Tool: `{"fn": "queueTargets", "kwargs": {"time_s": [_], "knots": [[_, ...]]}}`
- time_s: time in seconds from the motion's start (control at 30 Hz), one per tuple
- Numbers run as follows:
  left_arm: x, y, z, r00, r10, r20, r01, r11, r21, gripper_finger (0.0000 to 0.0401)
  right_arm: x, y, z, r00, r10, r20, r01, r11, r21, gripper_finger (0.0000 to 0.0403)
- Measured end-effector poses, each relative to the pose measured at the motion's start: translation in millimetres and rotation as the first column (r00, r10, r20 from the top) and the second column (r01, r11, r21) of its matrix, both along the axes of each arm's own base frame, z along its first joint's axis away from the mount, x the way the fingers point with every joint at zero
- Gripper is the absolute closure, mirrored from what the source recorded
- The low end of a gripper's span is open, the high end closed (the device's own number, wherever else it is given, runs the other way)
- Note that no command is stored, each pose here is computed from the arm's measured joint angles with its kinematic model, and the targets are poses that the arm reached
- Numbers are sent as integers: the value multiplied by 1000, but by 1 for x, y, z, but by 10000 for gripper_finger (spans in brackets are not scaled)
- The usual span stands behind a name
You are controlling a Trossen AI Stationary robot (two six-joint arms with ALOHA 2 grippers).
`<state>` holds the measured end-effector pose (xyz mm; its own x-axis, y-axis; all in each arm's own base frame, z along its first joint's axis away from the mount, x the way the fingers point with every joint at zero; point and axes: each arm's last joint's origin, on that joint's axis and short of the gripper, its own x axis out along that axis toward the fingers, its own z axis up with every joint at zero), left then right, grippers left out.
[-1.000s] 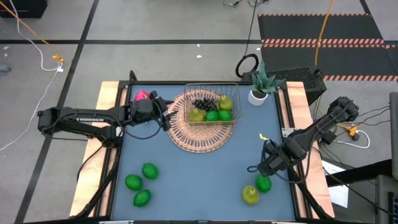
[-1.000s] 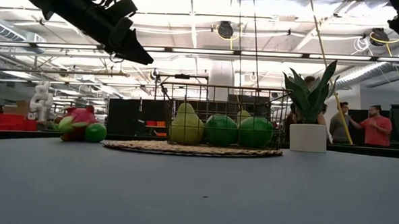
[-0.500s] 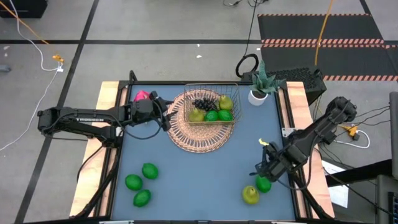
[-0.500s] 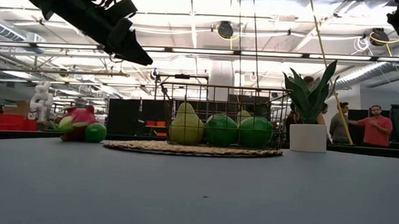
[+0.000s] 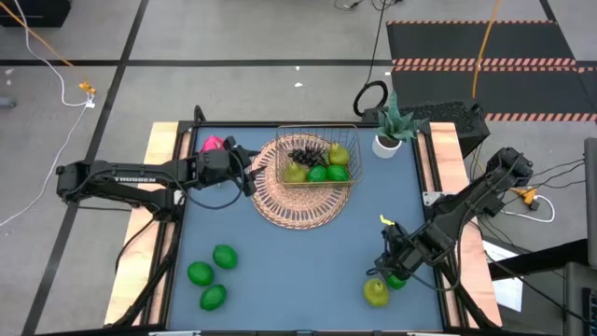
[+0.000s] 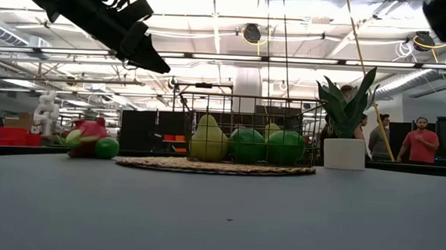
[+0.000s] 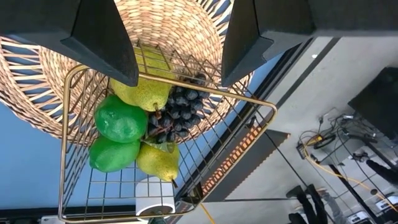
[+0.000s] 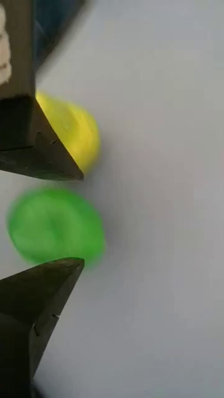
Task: Build produce basket
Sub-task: Put the green lime into the wire basket
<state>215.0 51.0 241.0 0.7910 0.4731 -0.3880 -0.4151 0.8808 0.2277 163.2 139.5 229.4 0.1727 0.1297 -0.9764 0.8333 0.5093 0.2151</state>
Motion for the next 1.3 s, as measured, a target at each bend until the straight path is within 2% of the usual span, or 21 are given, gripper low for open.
{"fn": "queueTargets", "kwargs": {"time_s": [0.1, 0.2, 0.3, 0.47, 0.63, 0.77, 0.87, 1.03, 1.13, 1.2, 1.3], "knots": [[0, 0, 0, 1000, 0, 1, 0, 1000, 0, 169, -6, -1, -11, 995, 13, -96, -7, 998, 63, 195], [0, 0, 0, 1000, -1, -1, 1, 1000, 4, 169, -9, 4, -27, 992, 49, -120, -29, 986, 165, 195], [0, 0, 0, 1000, -2, -5, 2, 1000, 11, 169, -9, 9, -42, 995, 65, -80, -42, 964, 262, 195], [0, 0, 0, 1000, -2, -5, 2, 1000, 12, 169, -11, 9, -65, 999, 41, 17, -44, 956, 289, 195], [0, 0, 1, 1000, -4, 0, 4, 1000, 16, 169, -16, 7, -83, 999, -24, 29, 12, 939, 343, 195], [1, 0, 2, 1000, -5, 13, 5, 1000, 20, 169, -23, -1, -93, 997, -81, -12, 80, 944, 321, 195], [1, 0, 2, 1000, -5, 18, 5, 1000, 22, 169, -24, -3, -93, 995, -100, 18, 91, 953, 290, 195], [1, 0, 2, 1000, -8, 16, 8, 1000, 28, 169, -21, -8, -88, 981, -132, 139, 97, 967, 234, 195], [1, 0, 2, 1000, -9, 15, 9, 1000, 30, 169, -24, -17, -88, 974, -135, 180, 109, 983, 144, 195], [1, 0, 3, 1000, -12, 13, 11, 999, 36, 169, -19, -19, -79, 949, -152, 277, 116, 983, 142, 195], [1, 1, 3, 1000, -12, 14, 12, 999, 42, 169, -20, -29, -76, 925, -144, 351, 139, 990, 38, 195]]}}
